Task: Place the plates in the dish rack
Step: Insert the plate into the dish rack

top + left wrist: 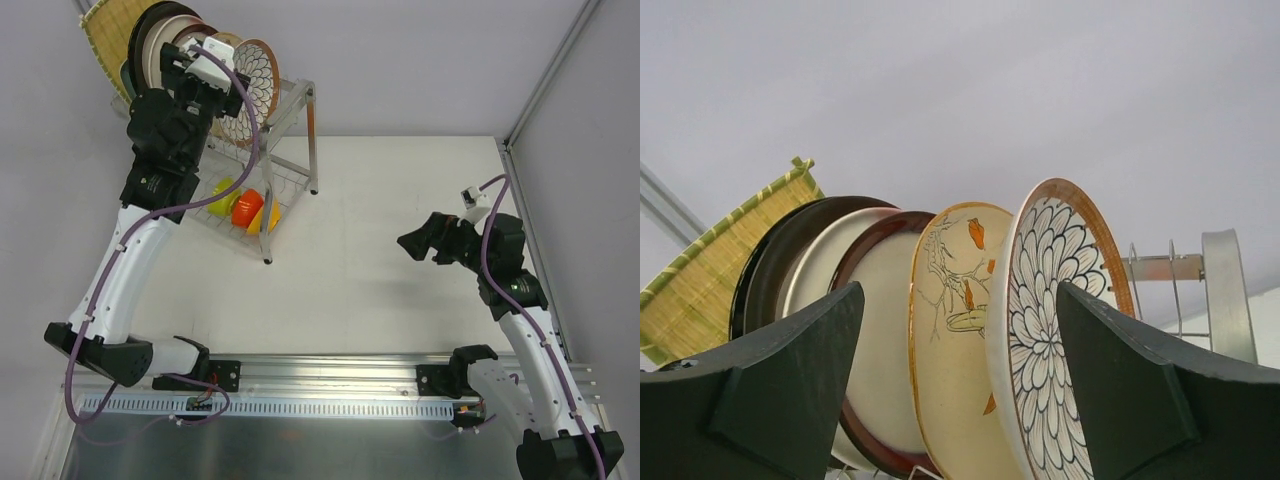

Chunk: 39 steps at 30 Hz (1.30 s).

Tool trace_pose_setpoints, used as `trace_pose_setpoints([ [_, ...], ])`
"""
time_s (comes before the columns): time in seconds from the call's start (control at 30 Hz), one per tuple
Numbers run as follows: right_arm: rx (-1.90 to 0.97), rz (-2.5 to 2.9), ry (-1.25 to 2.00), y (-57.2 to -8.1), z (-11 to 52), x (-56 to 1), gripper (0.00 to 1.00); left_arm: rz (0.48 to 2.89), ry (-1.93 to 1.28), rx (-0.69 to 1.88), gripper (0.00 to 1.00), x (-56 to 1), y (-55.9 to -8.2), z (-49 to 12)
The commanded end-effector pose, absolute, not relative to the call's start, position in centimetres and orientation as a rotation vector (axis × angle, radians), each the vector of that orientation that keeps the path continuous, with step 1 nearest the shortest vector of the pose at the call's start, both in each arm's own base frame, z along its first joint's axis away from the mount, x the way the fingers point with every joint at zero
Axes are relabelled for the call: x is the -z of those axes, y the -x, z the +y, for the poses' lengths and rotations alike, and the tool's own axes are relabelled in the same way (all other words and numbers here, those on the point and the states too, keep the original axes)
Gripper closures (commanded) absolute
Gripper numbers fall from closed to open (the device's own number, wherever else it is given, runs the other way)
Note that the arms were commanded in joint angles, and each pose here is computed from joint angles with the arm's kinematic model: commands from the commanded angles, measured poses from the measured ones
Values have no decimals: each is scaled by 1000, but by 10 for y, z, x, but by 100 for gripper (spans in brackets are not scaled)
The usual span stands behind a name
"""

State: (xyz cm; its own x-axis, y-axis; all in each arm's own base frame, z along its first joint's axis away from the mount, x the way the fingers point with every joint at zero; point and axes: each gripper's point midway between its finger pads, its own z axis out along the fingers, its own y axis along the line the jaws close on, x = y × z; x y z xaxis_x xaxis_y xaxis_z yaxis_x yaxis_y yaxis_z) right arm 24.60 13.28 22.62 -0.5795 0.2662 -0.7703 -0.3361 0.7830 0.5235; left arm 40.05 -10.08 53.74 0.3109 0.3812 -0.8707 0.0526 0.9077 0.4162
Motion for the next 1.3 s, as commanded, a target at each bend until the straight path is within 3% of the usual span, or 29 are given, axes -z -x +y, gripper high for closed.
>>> trace_pose_setpoints([
  [0.0, -820, 1953, 79, -246, 134, -252, 0, 1143, -357, -157, 21, -571, -377, -97],
  [0.23, -772, 1958, 70, -245, 128, -253, 1, 1114, -328, -37, 1, -576, -347, -99],
  [0.5, -664, 1919, 74, -242, 113, -272, 0, 1138, -141, 54, 1, -562, -281, -63],
  [0.8, -454, 1855, 52, -224, 79, -291, 0, 1368, -29, 128, 1, -460, -222, -36],
  [1.27, -203, 1682, -58, -171, 25, -298, 0, 1437, 172, 180, 1, -340, -122, 14],
])
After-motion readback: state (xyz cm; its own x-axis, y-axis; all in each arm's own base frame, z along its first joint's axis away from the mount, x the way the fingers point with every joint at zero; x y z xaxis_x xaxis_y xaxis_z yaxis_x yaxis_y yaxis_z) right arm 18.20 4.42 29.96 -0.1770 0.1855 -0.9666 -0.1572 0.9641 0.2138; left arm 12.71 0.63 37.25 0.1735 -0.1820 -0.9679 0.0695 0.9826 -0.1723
